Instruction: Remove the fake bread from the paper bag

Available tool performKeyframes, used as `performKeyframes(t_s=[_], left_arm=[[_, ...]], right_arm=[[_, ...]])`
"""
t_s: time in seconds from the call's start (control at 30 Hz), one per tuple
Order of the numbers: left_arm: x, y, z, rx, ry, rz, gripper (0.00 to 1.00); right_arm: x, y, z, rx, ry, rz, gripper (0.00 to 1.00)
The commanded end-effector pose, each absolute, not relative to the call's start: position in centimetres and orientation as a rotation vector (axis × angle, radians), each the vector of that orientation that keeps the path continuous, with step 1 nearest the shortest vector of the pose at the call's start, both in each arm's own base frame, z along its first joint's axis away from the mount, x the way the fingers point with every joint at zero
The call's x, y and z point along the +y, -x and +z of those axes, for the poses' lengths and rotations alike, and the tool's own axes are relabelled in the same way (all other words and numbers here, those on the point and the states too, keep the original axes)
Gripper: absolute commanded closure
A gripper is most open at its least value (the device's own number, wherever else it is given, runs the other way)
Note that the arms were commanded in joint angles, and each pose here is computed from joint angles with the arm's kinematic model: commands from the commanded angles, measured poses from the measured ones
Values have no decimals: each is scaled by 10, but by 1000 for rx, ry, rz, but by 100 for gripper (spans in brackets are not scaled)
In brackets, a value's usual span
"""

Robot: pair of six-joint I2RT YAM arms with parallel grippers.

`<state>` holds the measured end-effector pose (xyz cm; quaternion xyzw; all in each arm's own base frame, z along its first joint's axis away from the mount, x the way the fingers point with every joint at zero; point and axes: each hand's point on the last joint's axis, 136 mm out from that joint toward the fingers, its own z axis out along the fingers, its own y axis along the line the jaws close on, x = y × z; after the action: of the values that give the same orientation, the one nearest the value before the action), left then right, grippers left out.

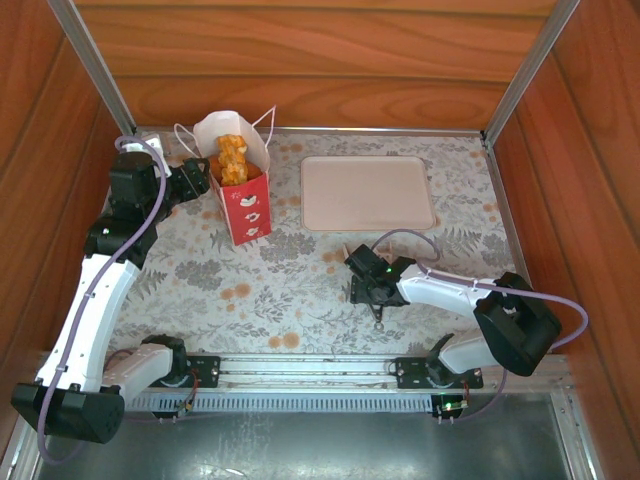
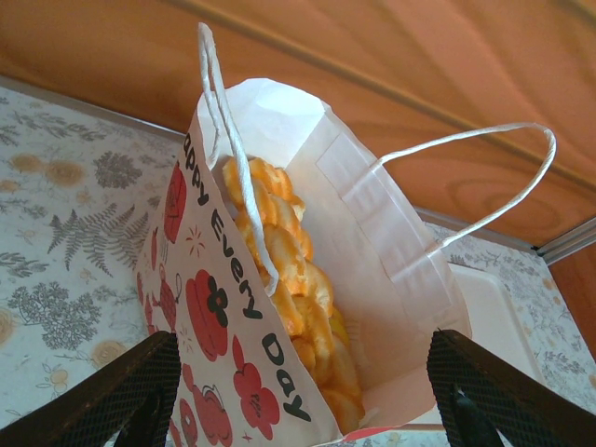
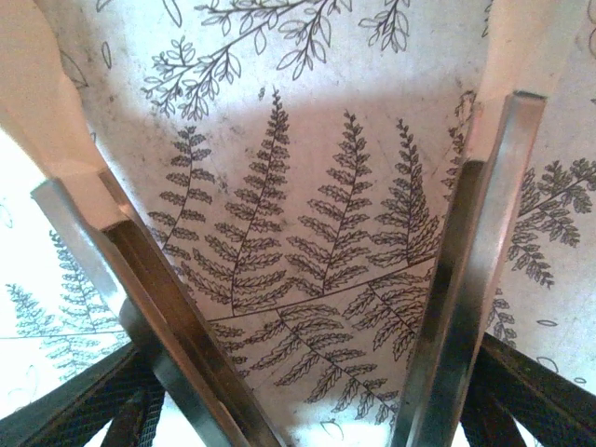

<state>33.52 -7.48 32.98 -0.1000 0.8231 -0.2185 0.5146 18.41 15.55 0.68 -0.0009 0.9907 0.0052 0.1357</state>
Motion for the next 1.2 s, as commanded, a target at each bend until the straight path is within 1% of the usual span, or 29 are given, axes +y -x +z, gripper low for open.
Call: performKeyframes(t_s=[0.0,0.17,0.23,0.5,0.53,0.57,0.67,0.8,0.9,1.0,1.17], left_arm=[[-76,-331,329,1985,248,-529,26],[-76,-332,331,1983,246,-530,26],[-76,-332,331,1983,246,-530,26],[-75,-333,333,1978,243,-520,26],[-75,-333,331,1982,244,-517,26],[-75,-333,331,1981,244,-517,26],[-75,-333,329,1985,247,-515,26],[-74,-332,331,1978,248,-514,26],[-74,-330,333,1971,246,-514,26],[-72,-329,335,1965,249,-509,26],[-72,-330,333,1969,251,-503,26]], right_arm=[[135,-118,-25,3166,-29,-60,19],[135,-108,-27,3205,-18,-54,18],[134,-108,-29,3207,-25,-61,20],[134,-110,-33,3208,-41,-119,43],[134,-111,-33,3206,-37,-127,48],[134,-111,-32,3199,-28,-131,55],[141,-115,-25,3177,10,-110,70],[162,-126,-4,3130,94,-12,74],[177,-137,20,3078,148,64,81],[188,-150,46,3010,160,120,84],[204,-177,79,2889,240,146,97]])
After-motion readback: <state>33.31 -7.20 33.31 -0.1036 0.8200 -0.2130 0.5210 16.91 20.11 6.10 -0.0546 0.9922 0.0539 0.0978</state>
